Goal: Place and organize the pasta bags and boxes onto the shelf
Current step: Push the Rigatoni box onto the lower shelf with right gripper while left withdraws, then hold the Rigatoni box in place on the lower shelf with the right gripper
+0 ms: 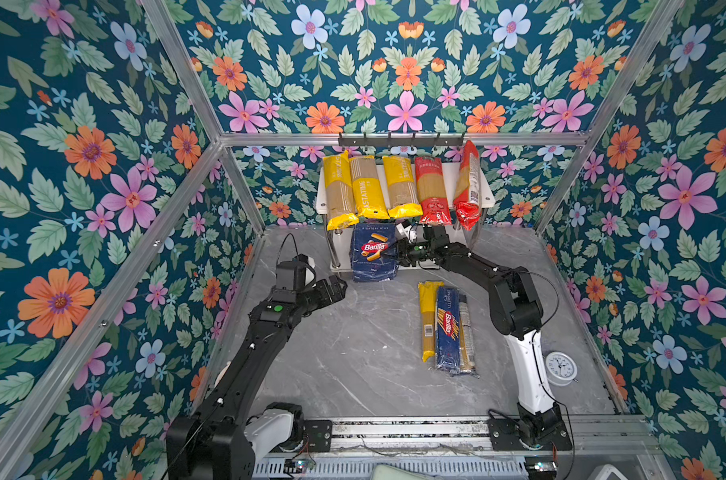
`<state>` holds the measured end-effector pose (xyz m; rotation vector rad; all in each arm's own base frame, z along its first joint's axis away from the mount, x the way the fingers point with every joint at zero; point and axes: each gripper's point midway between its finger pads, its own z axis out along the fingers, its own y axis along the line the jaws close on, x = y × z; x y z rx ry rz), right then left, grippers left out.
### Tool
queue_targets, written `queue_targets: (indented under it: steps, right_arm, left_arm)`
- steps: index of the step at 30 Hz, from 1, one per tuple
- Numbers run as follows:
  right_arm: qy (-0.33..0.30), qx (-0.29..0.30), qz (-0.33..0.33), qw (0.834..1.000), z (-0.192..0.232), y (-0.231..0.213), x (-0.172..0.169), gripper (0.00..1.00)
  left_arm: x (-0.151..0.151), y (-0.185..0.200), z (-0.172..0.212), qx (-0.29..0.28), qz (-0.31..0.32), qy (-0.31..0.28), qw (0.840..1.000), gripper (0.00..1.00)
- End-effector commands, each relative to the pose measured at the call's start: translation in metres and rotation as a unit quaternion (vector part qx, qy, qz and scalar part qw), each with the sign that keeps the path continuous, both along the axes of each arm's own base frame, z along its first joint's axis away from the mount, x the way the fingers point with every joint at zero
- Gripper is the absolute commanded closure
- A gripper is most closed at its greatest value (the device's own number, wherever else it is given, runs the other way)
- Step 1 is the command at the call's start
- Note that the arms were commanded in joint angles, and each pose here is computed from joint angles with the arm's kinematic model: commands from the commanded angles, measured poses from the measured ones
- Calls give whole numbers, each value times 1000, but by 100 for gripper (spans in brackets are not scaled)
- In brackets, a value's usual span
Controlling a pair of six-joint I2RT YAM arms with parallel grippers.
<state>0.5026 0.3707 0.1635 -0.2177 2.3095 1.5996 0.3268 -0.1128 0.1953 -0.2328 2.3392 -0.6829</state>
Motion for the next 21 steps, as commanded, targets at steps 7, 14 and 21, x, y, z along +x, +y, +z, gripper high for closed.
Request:
queue_targets:
  steps: [7, 14, 21]
  right_arm:
    - [-36, 1, 25, 999, 4, 23, 42, 74]
    - [-20, 6, 14, 1000, -10, 27, 54, 35]
    - [-7, -21, -4, 1000, -21, 19, 52, 20]
  left_arm:
    - [23, -6, 11, 10, -30, -26, 999, 1]
    - [32, -4, 11, 14, -36, -26, 999, 1]
    - [37, -4, 5, 6, -40, -17, 999, 1]
